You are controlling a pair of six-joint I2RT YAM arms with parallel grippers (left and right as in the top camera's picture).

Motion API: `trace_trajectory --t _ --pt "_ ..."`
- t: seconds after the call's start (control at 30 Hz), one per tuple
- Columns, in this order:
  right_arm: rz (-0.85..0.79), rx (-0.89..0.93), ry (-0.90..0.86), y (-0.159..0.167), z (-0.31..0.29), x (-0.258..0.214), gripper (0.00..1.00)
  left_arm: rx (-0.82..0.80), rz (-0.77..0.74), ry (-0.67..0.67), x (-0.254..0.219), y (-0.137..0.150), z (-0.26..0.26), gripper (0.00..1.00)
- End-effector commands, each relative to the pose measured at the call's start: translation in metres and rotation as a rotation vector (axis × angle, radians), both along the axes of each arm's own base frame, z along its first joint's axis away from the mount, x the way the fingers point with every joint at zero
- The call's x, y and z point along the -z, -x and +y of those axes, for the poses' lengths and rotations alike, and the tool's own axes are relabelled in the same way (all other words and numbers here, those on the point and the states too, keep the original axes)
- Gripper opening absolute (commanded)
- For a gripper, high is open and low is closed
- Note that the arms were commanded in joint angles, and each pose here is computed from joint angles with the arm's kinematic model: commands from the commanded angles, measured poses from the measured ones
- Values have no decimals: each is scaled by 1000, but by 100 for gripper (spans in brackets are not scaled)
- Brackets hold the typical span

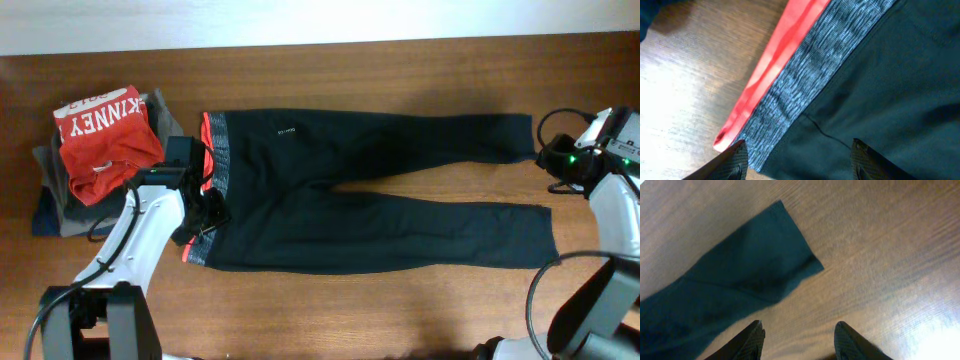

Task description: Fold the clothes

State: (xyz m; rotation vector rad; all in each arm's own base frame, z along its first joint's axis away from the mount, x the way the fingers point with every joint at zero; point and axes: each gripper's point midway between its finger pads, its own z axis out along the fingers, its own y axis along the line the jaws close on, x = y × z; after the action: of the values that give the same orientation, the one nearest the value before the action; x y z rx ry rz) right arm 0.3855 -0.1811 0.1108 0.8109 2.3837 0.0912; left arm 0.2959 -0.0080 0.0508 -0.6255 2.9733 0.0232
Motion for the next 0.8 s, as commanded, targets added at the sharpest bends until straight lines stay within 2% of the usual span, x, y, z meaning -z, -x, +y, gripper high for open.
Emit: trace_trajectory --t 0.0,0.1,0.4,0.7,0.77 --pt "13 -11 -11 -8 -4 18 52 7 1 5 -6 2 0 66" --pt "10 -11 -9 -18 -10 35 55 7 -6 12 -6 0 -1 66" --pt "60 -16 -48 -28 -13 95 57 66 -209 44 -15 -48 -25 66" --pt "-18 -53 -64 -47 -12 99 56 115 -208 34 -7 -52 -41 66" --pt "-24 -53 -60 -48 -12 98 46 116 -189 33 0 -51 -42 66"
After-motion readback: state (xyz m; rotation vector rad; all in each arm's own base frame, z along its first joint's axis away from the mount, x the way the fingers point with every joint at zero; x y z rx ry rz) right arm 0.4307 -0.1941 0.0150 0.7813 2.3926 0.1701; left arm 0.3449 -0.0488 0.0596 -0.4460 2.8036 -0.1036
